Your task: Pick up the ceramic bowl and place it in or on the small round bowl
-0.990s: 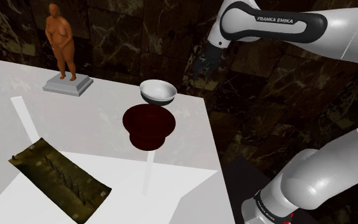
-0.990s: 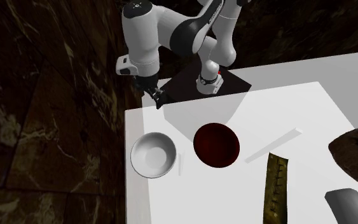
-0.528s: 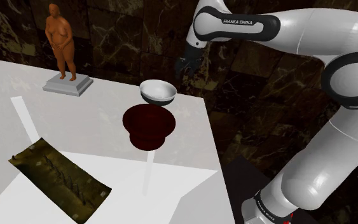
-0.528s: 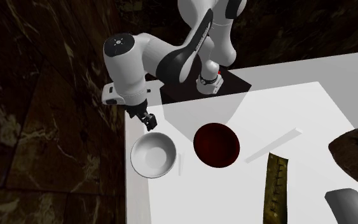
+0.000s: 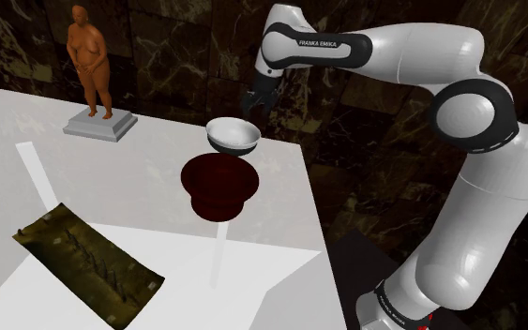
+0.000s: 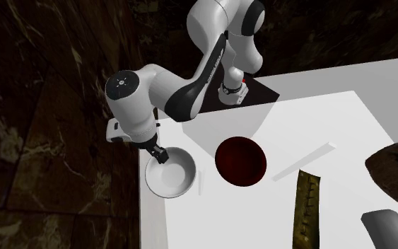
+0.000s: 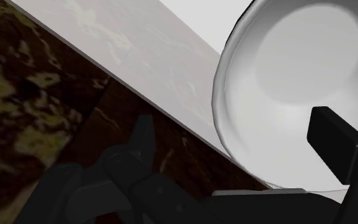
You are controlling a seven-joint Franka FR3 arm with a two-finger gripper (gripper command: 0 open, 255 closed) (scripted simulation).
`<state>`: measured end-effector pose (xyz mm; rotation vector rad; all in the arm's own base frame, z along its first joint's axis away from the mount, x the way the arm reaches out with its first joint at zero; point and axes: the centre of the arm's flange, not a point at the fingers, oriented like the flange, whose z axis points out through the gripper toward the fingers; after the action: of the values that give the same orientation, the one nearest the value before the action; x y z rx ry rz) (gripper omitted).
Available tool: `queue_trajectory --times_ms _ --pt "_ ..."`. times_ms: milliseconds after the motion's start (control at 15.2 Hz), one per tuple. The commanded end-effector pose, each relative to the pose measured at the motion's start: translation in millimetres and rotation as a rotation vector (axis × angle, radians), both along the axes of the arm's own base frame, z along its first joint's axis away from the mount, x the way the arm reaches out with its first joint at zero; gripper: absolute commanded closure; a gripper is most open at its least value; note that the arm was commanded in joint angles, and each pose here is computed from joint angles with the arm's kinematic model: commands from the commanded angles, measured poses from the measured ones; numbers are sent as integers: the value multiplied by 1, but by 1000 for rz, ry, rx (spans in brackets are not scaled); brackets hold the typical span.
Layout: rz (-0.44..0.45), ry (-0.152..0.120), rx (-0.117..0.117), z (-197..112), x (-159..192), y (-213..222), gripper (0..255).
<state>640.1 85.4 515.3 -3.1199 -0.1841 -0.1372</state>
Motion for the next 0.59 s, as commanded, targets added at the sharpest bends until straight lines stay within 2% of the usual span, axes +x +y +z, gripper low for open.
queue_trajectory --times_ms 0,198,528 --pt "0 0 0 -10 2 0 0" --pt "0 0 0 -23 3 0 0" --pt "0 0 0 -23 3 0 0"
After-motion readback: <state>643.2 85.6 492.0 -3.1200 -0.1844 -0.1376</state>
